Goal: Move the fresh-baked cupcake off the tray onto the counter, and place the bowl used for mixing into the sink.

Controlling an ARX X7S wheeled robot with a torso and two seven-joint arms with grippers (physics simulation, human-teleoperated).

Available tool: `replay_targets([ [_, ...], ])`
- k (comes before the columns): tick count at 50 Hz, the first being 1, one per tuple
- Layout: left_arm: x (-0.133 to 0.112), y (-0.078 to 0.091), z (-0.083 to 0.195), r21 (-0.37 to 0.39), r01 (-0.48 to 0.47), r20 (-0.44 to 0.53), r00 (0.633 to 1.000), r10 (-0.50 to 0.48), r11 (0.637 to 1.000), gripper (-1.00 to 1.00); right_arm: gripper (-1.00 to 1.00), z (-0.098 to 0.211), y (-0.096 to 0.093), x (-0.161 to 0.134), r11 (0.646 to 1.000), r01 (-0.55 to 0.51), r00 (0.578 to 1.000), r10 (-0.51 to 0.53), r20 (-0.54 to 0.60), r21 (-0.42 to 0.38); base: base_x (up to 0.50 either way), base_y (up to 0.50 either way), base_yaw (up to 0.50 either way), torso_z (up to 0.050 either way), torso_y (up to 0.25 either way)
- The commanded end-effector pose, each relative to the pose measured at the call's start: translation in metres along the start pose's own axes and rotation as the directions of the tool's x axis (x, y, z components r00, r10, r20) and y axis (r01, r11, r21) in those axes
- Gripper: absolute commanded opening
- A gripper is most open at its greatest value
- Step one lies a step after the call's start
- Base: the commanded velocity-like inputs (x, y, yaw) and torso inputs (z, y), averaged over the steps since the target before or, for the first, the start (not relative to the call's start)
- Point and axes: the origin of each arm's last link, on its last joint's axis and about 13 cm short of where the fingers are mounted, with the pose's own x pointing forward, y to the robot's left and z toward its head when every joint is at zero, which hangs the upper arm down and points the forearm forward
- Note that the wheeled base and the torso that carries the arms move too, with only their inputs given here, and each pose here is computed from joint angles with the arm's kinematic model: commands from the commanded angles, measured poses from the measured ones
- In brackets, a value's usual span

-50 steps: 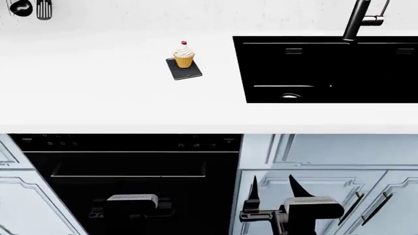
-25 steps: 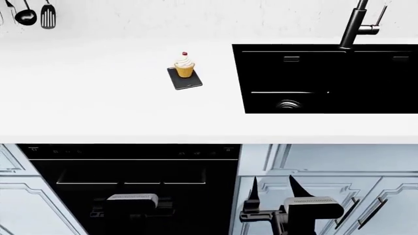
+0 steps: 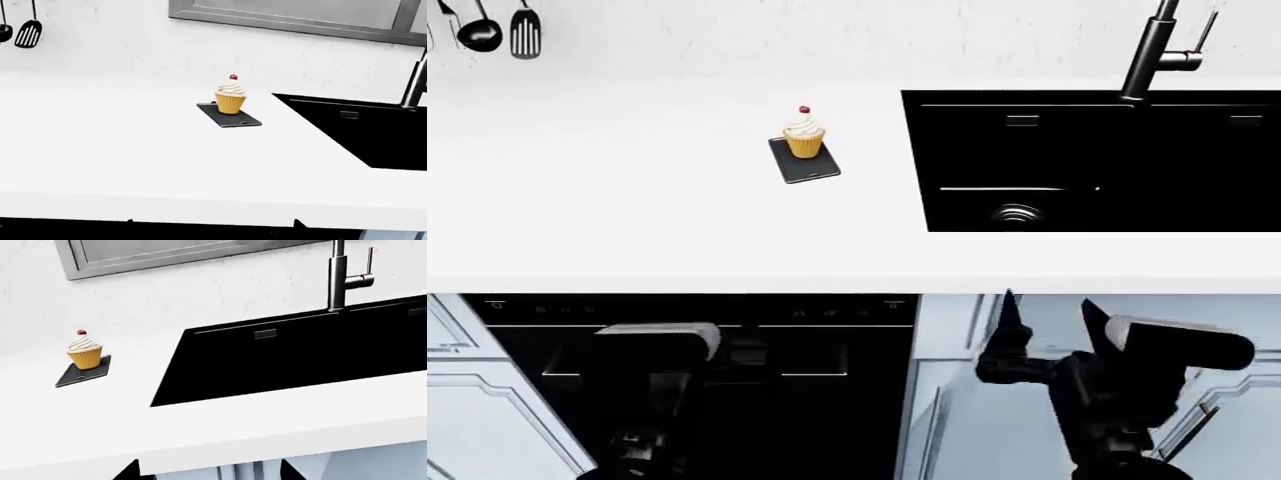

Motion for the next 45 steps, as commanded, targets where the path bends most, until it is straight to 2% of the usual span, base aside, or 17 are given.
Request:
replay_targets([
  [1, -0.043, -0.008, 0.096, 0.144, 0.113, -0.026, 0.994, -0.110, 0.983, 1.00, 1.00, 0.116, -0.004, -0.032, 0.982, -0.148, 0.987, 0.154, 0.044, -0.119, 0.00, 0.00, 0.00, 0.000, 0.000],
  [2, -0.047, -0.007, 0.101, 0.131, 0.138, -0.039, 0.990, -0.134, 0.982, 1.00, 1.00, 0.119, -0.004, -0.032, 0.981, -0.151, 0.987, 0.156, 0.038, -0.120, 0.00, 0.00, 0.00, 0.000, 0.000],
  [3, -0.047, -0.001, 0.112, 0.146, 0.111, -0.036, 0.994, -0.107, 0.983, 1.00, 1.00, 0.122, -0.004, -0.030, 0.974, -0.156, 0.986, 0.163, 0.028, -0.165, 0.00, 0.00, 0.00, 0.000, 0.000],
  [5, -0.048, 0.000, 0.127, 0.112, 0.140, -0.009, 0.990, -0.140, 0.984, 1.00, 1.00, 0.134, -0.002, -0.027, 0.978, -0.150, 0.987, 0.156, 0.035, -0.148, 0.00, 0.00, 0.00, 0.000, 0.000],
  [9, -0.043, 0.001, 0.138, 0.116, 0.172, -0.054, 0.984, -0.167, 0.978, 1.00, 1.00, 0.144, -0.001, -0.020, 0.977, -0.133, 0.988, 0.145, 0.059, -0.165, 0.00, 0.00, 0.00, 0.000, 0.000],
  [14, -0.036, 0.005, 0.157, 0.175, 0.141, -0.065, 0.989, -0.132, 0.974, 1.00, 1.00, 0.147, 0.000, -0.010, 0.979, -0.110, 0.989, 0.125, 0.076, -0.172, 0.00, 0.00, 0.00, 0.000, 0.000],
  [17, -0.030, 0.004, 0.164, 0.202, 0.158, -0.058, 0.987, -0.149, 0.967, 1.00, 1.00, 0.146, 0.000, -0.002, 0.981, -0.087, 0.992, 0.103, 0.080, -0.175, 0.05, 0.00, 0.00, 0.000, 0.000],
  [22, -0.026, 0.006, 0.165, 0.217, 0.148, -0.085, 0.988, -0.132, 0.965, 1.00, 1.00, 0.146, 0.000, -0.002, 0.982, -0.088, 0.991, 0.104, 0.089, -0.167, 0.12, 0.00, 0.00, 0.000, 0.000],
  [31, -0.023, 0.006, 0.172, 0.252, 0.120, -0.065, 0.992, -0.107, 0.960, 1.00, 1.00, 0.146, 0.000, -0.004, 0.982, -0.088, 0.988, 0.107, 0.107, -0.169, 0.20, 0.00, 0.00, 0.000, 0.000],
  [45, -0.009, 0.008, 0.161, 0.243, 0.146, -0.101, 0.987, -0.125, 0.959, 1.00, 1.00, 0.141, -0.001, 0.001, 0.981, -0.076, 0.990, 0.096, 0.104, -0.181, 0.20, 0.00, 0.00, 0.000, 0.000],
])
